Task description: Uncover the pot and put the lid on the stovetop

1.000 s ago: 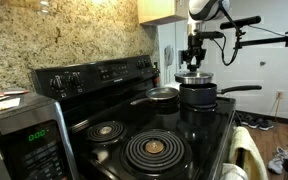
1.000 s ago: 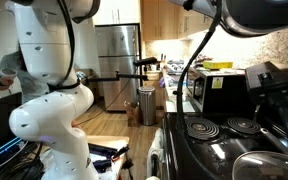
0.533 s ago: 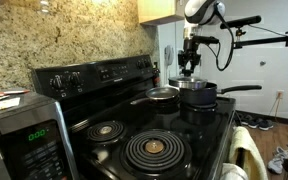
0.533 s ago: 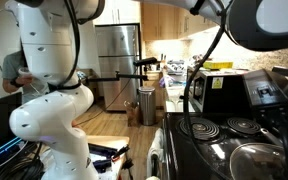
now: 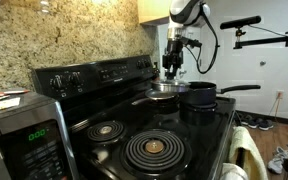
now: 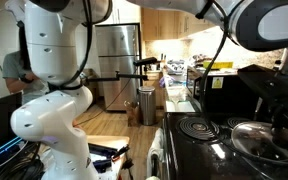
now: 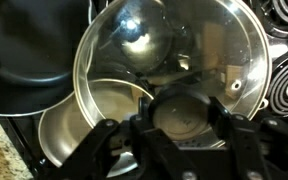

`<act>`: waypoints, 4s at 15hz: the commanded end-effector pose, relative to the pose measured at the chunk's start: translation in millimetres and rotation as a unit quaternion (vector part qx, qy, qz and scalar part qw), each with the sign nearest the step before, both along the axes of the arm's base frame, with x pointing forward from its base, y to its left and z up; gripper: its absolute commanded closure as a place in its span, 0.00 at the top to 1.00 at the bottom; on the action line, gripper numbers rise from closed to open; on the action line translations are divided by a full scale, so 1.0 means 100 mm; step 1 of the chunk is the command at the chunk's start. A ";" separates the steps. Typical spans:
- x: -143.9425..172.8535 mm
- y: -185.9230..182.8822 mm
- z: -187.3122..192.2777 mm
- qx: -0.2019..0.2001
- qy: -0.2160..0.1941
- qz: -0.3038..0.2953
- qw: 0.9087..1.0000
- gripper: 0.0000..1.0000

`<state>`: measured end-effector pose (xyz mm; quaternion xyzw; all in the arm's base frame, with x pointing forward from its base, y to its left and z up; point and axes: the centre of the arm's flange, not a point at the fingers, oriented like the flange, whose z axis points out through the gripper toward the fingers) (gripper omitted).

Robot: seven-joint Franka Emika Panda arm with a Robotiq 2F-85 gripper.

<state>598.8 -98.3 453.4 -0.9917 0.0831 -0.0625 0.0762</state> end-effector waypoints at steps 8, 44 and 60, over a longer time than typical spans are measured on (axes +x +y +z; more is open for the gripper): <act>0.15 0.85 -0.20 0.003 0.014 0.133 0.991 0.59; -1.10 3.08 -0.73 -0.005 -0.041 0.341 0.939 0.34; -1.18 3.07 -1.17 -0.022 -0.063 0.351 0.934 0.34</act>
